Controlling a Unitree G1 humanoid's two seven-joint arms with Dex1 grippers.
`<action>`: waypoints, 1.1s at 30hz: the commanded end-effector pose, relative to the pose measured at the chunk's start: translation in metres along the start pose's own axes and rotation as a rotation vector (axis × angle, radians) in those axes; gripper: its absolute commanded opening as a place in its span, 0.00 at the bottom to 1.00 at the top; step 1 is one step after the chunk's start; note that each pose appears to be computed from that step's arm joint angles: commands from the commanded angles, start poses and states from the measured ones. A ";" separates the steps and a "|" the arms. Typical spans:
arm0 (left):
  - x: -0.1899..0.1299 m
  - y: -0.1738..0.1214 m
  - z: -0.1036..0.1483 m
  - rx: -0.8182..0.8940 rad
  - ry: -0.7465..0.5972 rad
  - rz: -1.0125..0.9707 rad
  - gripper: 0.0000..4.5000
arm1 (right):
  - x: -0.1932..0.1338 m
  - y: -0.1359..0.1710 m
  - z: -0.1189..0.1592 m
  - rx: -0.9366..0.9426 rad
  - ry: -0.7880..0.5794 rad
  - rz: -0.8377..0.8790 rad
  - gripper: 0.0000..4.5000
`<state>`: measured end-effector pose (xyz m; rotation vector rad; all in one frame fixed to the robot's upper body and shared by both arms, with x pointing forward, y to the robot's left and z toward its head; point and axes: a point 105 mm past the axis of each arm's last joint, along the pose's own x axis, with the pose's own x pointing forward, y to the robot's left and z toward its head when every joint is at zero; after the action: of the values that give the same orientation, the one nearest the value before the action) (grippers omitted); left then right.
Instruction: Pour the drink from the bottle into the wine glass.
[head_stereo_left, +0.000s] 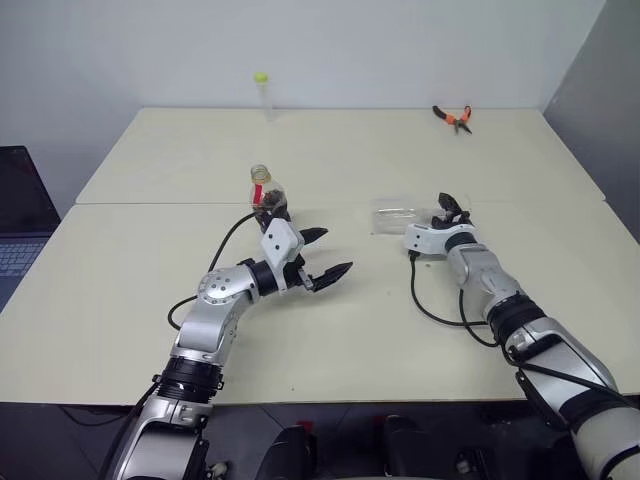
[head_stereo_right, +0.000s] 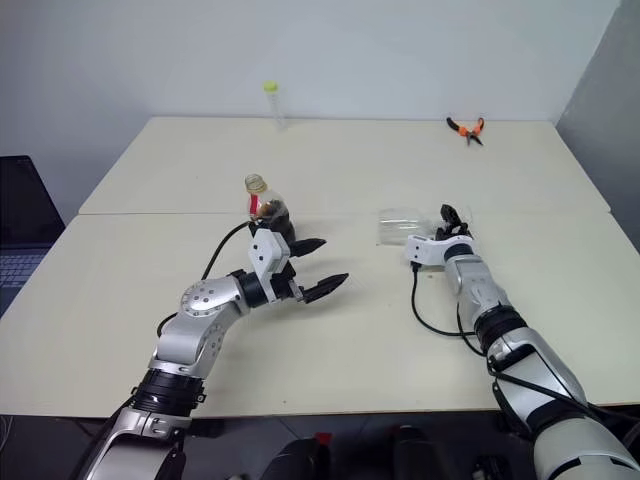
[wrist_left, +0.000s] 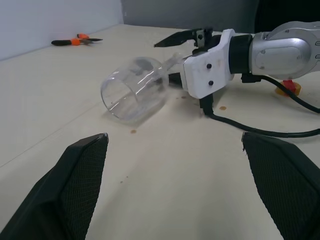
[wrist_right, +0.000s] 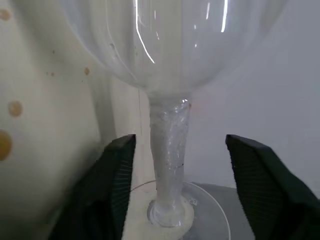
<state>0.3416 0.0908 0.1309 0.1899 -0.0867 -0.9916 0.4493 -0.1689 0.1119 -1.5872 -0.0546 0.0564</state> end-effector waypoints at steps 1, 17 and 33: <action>0.004 0.001 0.017 0.047 -0.042 -0.001 1.00 | 0.002 0.001 -0.003 -0.010 0.017 -0.012 0.40; -0.040 0.014 0.011 0.004 -0.041 0.100 1.00 | -0.058 -0.069 0.015 0.731 -0.211 -0.153 0.03; -0.062 0.000 0.032 -0.041 -0.022 -0.021 1.00 | -0.079 -0.023 0.113 1.499 -0.542 0.155 0.03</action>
<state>0.3073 0.1388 0.1476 0.1207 -0.0303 -1.0038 0.3606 -0.0689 0.1147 -0.0166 -0.1548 0.5040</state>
